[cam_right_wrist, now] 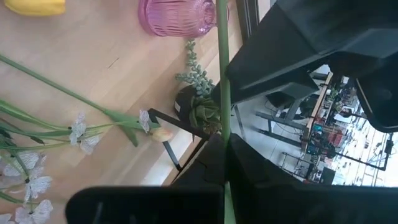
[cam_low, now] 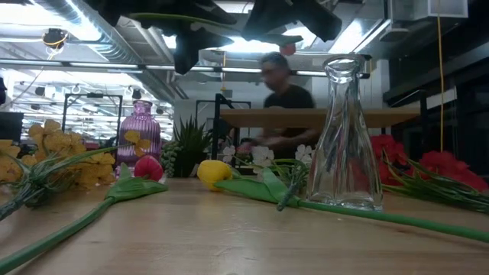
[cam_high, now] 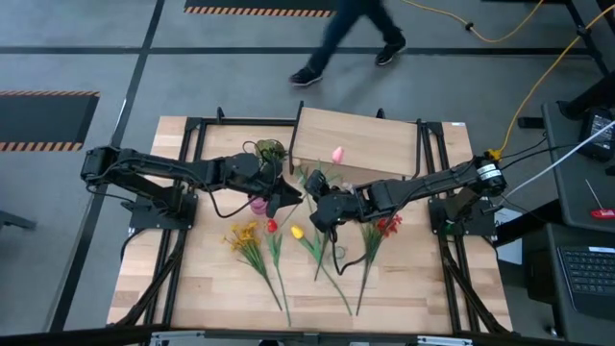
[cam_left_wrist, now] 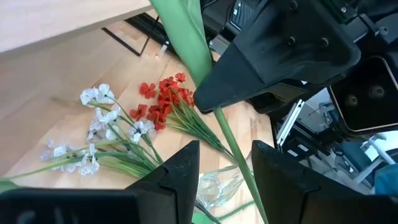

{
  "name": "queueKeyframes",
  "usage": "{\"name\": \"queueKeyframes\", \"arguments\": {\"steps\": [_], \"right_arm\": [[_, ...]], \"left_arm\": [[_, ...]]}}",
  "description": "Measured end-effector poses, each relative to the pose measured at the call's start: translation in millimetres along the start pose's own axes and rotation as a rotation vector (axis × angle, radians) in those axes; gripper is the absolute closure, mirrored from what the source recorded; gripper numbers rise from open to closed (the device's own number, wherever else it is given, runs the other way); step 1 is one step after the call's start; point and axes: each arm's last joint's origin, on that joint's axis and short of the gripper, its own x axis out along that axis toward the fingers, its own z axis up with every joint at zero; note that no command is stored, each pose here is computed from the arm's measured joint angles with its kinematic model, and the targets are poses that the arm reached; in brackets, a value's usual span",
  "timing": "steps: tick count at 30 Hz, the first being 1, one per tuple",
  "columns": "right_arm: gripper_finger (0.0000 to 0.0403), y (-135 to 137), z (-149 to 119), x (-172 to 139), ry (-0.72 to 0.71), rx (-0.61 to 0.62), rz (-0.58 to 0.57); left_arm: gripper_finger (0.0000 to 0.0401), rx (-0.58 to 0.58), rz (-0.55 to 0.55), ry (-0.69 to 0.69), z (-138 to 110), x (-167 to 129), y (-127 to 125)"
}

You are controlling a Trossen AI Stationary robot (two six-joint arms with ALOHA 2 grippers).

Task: Pick and place flowers into a vace then onto a shelf
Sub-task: Put the pink flower into the violet vase

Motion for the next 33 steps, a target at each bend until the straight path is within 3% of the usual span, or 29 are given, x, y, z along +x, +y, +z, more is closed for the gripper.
{"name": "queueKeyframes", "arguments": {"steps": [22, 33], "right_arm": [[0.0403, -7, -7, 8, -0.024, -0.006, -0.009], [0.0403, -8, -8, 9, -0.019, 0.000, -0.008]], "left_arm": [[0.0266, 0.015, 0.011, -0.011, 3, -1, 3], [0.0351, 0.090, 0.016, -0.017, 4, -2, 6]]}}
